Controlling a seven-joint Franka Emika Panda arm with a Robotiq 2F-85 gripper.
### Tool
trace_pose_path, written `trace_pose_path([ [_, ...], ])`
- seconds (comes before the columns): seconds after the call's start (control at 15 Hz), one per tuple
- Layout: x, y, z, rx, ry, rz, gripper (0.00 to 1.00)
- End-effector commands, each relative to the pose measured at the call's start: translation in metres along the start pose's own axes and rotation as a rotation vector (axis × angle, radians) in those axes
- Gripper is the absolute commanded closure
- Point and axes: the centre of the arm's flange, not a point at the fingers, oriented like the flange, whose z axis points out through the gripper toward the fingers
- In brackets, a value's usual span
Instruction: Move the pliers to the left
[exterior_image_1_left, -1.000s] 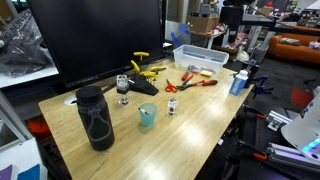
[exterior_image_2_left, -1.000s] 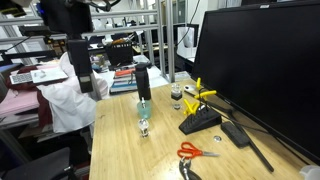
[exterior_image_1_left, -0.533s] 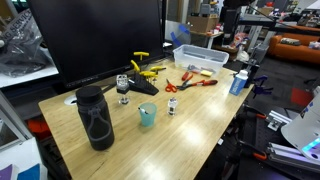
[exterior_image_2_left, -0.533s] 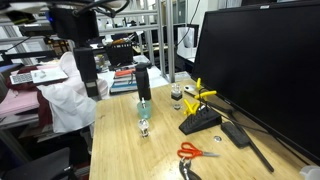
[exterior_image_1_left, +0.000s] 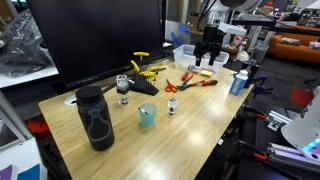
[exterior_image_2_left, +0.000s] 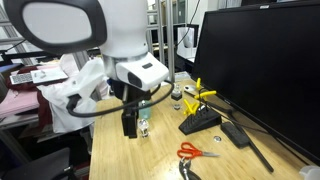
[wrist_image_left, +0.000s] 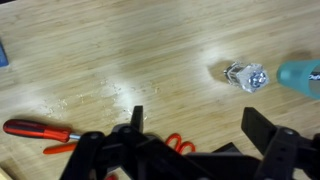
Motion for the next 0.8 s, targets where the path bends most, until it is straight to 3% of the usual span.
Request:
trace_pose_path([
  [0.0,0.006,0.002,0.011,0.012,-0.002,0.051,0.0],
  [0.67,0.008,0.0,0.014,0.012,0.0,0.056,0.0],
  [0.73,0.014,0.002,0.019,0.011,0.012,0.1,0.0],
])
